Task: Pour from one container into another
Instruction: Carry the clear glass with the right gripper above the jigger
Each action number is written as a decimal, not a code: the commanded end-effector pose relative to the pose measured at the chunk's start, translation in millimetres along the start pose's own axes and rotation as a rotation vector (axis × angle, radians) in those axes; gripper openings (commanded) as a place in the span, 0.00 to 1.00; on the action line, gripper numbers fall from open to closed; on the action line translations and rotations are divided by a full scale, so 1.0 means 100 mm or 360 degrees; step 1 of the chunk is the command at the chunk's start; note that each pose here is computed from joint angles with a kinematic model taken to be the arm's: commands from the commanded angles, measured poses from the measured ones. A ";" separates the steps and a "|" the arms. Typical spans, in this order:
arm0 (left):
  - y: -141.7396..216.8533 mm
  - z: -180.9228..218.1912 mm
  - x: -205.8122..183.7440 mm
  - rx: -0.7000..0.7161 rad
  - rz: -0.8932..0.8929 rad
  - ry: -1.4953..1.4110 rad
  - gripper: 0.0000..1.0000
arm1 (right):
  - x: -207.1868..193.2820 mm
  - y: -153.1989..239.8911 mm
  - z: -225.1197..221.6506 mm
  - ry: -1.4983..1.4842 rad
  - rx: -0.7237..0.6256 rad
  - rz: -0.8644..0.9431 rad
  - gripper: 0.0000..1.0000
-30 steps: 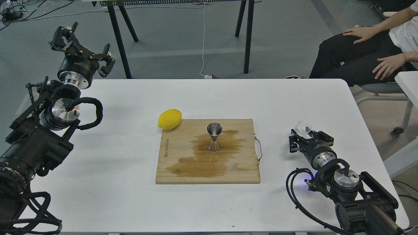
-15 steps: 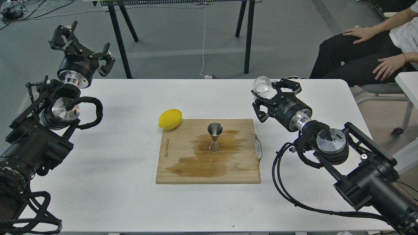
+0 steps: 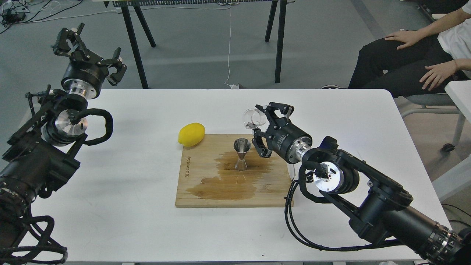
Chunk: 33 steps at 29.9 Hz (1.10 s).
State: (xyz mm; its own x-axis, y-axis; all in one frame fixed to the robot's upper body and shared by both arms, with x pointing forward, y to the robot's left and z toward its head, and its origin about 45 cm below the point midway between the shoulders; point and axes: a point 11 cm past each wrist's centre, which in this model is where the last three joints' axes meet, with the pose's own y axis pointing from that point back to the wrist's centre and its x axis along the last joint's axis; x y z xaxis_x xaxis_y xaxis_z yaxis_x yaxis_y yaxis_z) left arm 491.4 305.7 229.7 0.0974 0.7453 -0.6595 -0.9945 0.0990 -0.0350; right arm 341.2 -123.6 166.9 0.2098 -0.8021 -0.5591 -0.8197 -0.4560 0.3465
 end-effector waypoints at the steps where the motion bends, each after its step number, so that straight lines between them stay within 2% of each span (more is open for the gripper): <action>1: 0.00 0.00 0.01 -0.0002 0.0004 -0.0001 1.00 | -0.05 -0.02 0.08 0.0207 0.0012 0.0013 0.36; 25: 0.02 0.08 0.06 -0.0016 0.0014 -0.0020 1.00 | 0.00 0.02 0.03 0.0776 0.0184 0.0049 0.36; 33: 0.02 0.07 0.07 -0.0017 0.0016 -0.0020 1.00 | 0.04 0.00 0.15 0.0937 0.0190 0.0060 0.36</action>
State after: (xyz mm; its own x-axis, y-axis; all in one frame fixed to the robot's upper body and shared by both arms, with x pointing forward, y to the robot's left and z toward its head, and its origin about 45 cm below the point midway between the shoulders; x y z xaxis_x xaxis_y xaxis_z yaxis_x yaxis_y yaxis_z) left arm 490.1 315.7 230.8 0.0879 0.7543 -0.6506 -0.9958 0.0844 -0.0367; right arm 334.7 -120.6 156.8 0.4156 -0.9087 -0.0400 -0.8762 -0.4117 0.2506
